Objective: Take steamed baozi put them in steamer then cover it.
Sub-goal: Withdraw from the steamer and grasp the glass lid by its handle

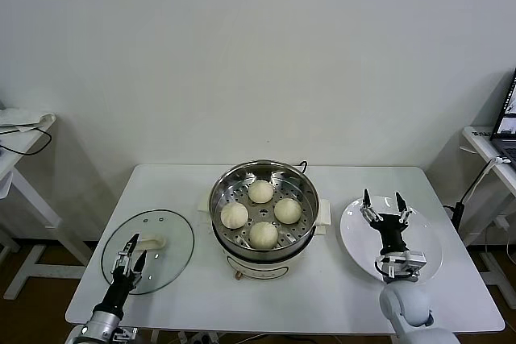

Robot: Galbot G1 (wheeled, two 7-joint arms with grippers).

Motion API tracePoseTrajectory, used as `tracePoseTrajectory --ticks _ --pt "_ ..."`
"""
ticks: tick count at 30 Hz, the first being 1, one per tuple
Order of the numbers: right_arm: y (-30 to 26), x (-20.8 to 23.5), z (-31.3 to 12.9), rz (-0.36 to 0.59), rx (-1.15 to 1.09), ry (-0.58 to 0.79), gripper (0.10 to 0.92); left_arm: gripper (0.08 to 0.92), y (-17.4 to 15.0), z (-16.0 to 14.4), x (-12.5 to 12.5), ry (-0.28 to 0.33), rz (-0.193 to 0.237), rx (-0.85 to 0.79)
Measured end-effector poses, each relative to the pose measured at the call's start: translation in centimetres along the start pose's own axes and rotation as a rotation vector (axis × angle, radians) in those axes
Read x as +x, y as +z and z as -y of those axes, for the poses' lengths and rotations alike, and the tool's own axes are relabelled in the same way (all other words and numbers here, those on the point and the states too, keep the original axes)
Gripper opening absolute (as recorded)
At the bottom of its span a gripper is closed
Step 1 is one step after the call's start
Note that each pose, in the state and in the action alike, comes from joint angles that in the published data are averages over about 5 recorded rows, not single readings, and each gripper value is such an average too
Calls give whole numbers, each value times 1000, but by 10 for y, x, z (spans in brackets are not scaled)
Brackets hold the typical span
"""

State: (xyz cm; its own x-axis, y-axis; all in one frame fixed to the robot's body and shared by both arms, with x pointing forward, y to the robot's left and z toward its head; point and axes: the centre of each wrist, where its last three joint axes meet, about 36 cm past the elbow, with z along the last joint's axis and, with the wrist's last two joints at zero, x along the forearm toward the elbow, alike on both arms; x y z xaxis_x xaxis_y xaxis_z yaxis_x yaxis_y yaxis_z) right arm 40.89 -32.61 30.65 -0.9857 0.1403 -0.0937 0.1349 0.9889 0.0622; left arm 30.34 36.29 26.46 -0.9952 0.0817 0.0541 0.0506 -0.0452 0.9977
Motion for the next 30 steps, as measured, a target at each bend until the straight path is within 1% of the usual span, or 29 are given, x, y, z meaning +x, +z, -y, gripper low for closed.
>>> tracePoseTrajectory --ticks 15,30 --pt "12 13 -3 -25 -4 3 823 823 -9 11 -17 -8 -49 20" --pt "22 19 -8 -28 13 -19 823 823 -18 12 -36 -29 -85 41"
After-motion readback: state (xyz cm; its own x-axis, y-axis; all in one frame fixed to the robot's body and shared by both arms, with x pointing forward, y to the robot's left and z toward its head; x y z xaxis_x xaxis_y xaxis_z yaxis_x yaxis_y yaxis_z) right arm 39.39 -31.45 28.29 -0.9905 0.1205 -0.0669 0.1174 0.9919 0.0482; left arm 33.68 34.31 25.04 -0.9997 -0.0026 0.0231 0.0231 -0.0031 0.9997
